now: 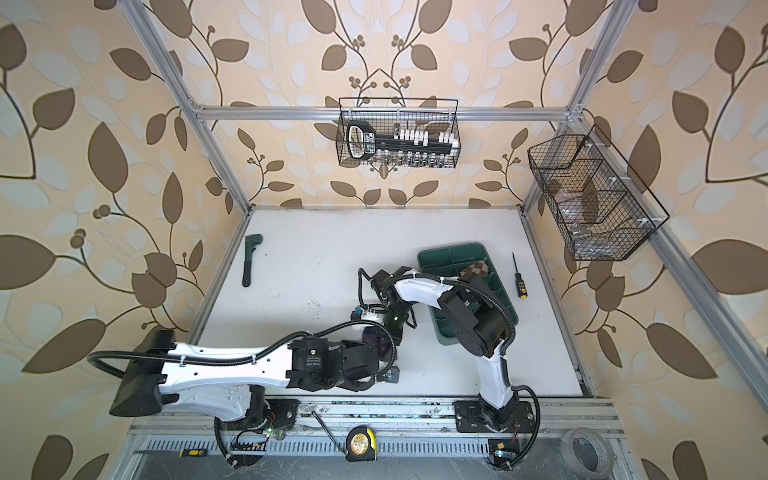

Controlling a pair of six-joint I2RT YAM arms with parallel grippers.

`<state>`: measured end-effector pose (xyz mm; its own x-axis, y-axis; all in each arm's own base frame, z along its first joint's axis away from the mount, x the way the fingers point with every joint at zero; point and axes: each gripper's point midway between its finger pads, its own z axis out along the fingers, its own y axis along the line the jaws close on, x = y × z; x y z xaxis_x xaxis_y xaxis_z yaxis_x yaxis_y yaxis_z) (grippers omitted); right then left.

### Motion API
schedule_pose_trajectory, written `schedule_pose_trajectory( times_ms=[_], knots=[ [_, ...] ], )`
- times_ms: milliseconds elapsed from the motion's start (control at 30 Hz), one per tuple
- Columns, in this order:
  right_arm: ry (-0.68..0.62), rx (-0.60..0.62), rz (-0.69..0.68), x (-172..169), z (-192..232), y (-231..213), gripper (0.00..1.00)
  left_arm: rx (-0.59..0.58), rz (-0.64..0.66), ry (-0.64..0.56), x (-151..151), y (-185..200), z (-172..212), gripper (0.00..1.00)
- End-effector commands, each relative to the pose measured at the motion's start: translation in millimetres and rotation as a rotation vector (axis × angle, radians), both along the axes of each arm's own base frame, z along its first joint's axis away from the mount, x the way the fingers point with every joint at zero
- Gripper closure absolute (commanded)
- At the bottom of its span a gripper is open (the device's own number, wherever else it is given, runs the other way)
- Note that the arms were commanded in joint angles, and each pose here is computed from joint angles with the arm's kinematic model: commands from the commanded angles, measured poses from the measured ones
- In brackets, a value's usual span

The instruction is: Roll the socks

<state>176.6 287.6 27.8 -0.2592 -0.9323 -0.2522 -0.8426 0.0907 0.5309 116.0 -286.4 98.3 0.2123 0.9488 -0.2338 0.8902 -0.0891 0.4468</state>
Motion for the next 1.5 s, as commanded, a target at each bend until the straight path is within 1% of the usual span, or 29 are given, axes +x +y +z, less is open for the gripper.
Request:
schedule_pose_trajectory(
  times_ms=[0,100,167,233,300,333,367,433,500,533,600,667,733,800,833,867,900,967,1067,1100,1167,1233,1267,1300,1333,1367,1400,1433,1467],
  knots=[
    [-0.062,-0.108,0.029,11.3,-39.1,-19.6,0.98,-0.035,0.027,0.011,1.5,-14.3,-21.8,0.53],
    [-0.065,-0.104,0.034,10.8,-38.5,-19.7,0.95,0.032,0.071,-0.057,18.6,-11.5,-48.9,0.48],
    [-0.065,-0.101,0.036,10.3,-37.7,-19.9,0.93,0.075,0.123,-0.062,31.7,-6.2,-60.7,0.47],
    [-0.065,-0.096,0.041,9.2,-36.4,-19.6,0.92,0.082,0.192,-0.063,46.5,-1.6,-66.8,0.47],
    [-0.064,-0.086,0.043,8.3,-34.6,-18.8,0.91,0.075,0.232,-0.066,55.2,0.8,-70.0,0.49],
    [-0.06,-0.084,0.043,7.3,-34.1,-19.1,0.91,0.079,0.24,-0.066,57.5,1.3,-71.7,0.54],
    [-0.062,-0.076,0.044,6.9,-32.4,-18.0,0.91,0.087,0.244,-0.062,58.0,2.5,-73.9,0.61],
    [-0.077,-0.055,0.034,9.7,-26.4,-15.2,0.91,0.11,0.248,-0.034,56.3,4.7,-79.7,0.81],
    [-0.087,-0.045,0.011,9.9,-22.1,-18.0,0.91,0.136,0.244,0.004,51.4,7.2,-86.5,0.95],
    [-0.11,-0.032,-0.003,13.5,-17.0,-18.2,0.9,0.148,0.244,0.022,49.5,8.7,-89.7,1.0],
    [-0.149,-0.004,-0.029,19.8,-5.4,-20.3,0.87,0.154,0.241,0.064,45.8,10.1,-93.0,1.0],
    [-0.191,0.024,-0.06,27.1,7.5,-23.6,0.8,0.146,0.245,0.118,44.0,10.3,-94.7,1.0],
    [-0.236,0.054,-0.088,34.4,21.8,-27.8,0.69,0.133,0.259,0.171,45.1,10.9,-92.3,1.0],
    [-0.279,0.074,-0.127,43.5,34.0,-33.2,0.65,0.132,0.259,0.24,41.8,11.9,-90.6,1.0],
    [-0.307,0.09,-0.157,50.1,43.6,-36.6,0.61,0.131,0.26,0.263,40.8,12.4,-89.4,1.0],
    [-0.331,0.1,-0.19,57.4,51.1,-41.3,0.36,0.134,0.251,0.297,37.1,12.2,-88.7,1.0],
    [-0.365,0.108,-0.24,67.8,61.0,-47.7,0.0,0.141,0.246,0.326,33.5,13.4,-89.0,1.0],
    [-0.43,0.14,-0.349,90.3,84.0,-63.5,0.0,0.148,0.234,0.382,25.8,14.3,-90.2,1.0],
    [-0.581,0.187,-0.587,133.7,128.9,-101.7,0.0,0.165,0.222,0.468,14.6,14.5,-93.4,1.0],
    [-0.653,0.182,-0.712,152.7,146.2,-125.6,0.0,0.17,0.227,0.488,13.7,13.9,-93.9,1.0],
    [-0.785,0.18,-0.926,176.9,181.3,-172.5,0.0,0.169,0.217,0.561,7.5,11.9,-91.4,1.0],
    [-0.928,0.206,-1.121,188.0,221.5,-221.5,0.0,0.151,0.211,0.652,1.3,9.0,-86.4,1.0],
    [-0.978,0.243,-1.187,187.3,240.1,-237.2,0.0,0.137,0.207,0.707,-1.7,6.9,-82.3,1.0],
    [-1.018,0.292,-1.299,185.0,262.1,-254.4,0.0,0.128,0.209,0.761,-3.7,5.1,-78.3,1.0],
    [-1.052,0.324,-1.442,183.7,279.5,-270.8,0.0,0.121,0.214,0.819,-4.7,3.9,-74.3,1.0],
    [-1.061,0.348,-1.574,180.4,290.4,-282.5,0.0,0.116,0.216,0.871,-6.3,2.5,-71.0,1.0],
    [-1.017,0.426,-1.678,177.5,298.5,-283.6,0.0,0.105,0.23,0.929,-4.3,0.3,-67.7,1.0],
    [-0.944,0.551,-1.644,174.0,304.7,-266.5,0.0,0.092,0.247,0.978,-0.6,-2.1,-64.8,1.0],
    [-0.885,0.66,-1.534,168.1,308.4,-242.8,0.0,0.084,0.267,1.024,1.6,-2.8,-63.6,1.0]
  ],
)
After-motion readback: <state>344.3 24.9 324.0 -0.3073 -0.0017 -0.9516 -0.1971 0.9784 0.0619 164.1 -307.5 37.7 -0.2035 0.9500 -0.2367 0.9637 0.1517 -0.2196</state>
